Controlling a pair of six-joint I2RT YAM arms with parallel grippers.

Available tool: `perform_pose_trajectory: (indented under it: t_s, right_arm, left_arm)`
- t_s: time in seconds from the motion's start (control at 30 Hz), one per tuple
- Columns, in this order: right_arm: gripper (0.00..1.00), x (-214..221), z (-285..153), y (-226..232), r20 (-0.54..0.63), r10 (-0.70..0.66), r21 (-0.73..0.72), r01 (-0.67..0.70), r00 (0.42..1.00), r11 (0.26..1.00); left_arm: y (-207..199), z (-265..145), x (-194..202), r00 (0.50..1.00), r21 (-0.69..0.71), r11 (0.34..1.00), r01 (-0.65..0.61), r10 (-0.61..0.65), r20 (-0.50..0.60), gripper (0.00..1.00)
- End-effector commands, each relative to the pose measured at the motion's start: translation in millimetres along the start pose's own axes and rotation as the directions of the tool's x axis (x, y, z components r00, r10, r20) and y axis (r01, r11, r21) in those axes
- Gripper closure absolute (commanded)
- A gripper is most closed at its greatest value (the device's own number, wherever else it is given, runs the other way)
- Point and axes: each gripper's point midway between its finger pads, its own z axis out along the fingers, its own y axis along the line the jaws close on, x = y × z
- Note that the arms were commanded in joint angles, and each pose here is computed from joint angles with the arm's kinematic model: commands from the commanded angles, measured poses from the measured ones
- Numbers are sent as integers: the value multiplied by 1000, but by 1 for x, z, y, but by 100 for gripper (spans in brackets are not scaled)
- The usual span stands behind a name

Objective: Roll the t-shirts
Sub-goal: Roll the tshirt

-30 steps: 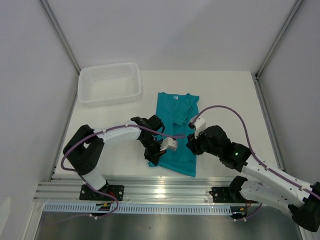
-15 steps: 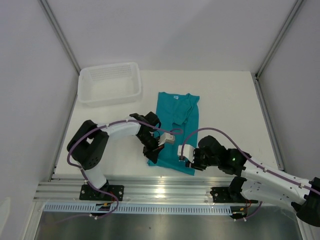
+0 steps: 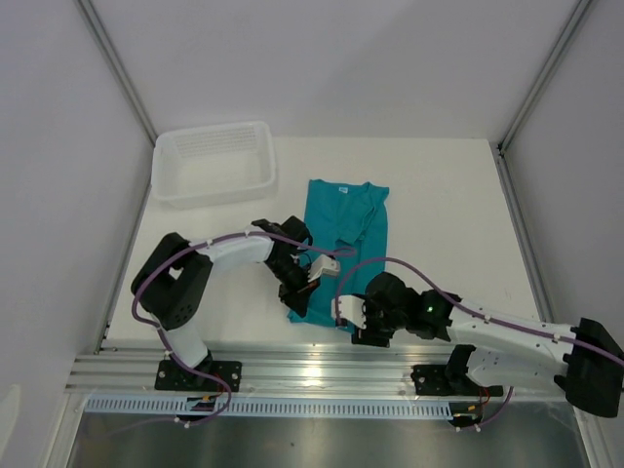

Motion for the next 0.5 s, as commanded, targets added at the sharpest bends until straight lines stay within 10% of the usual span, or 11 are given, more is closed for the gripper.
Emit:
perform_pose_trajectory:
  t_s: [0.0,0.47]
  right_arm:
    - [36,-6,9,2,-26,-8,1,8,1000,1000]
    - [45,16,27,0,-120,34,37,-30,992,999]
  left_arm:
    - [4,-3,-10,999,14,1000,2,-3,45,99]
    - [6,-8,-16,997,10,1000,21,-22,74,99]
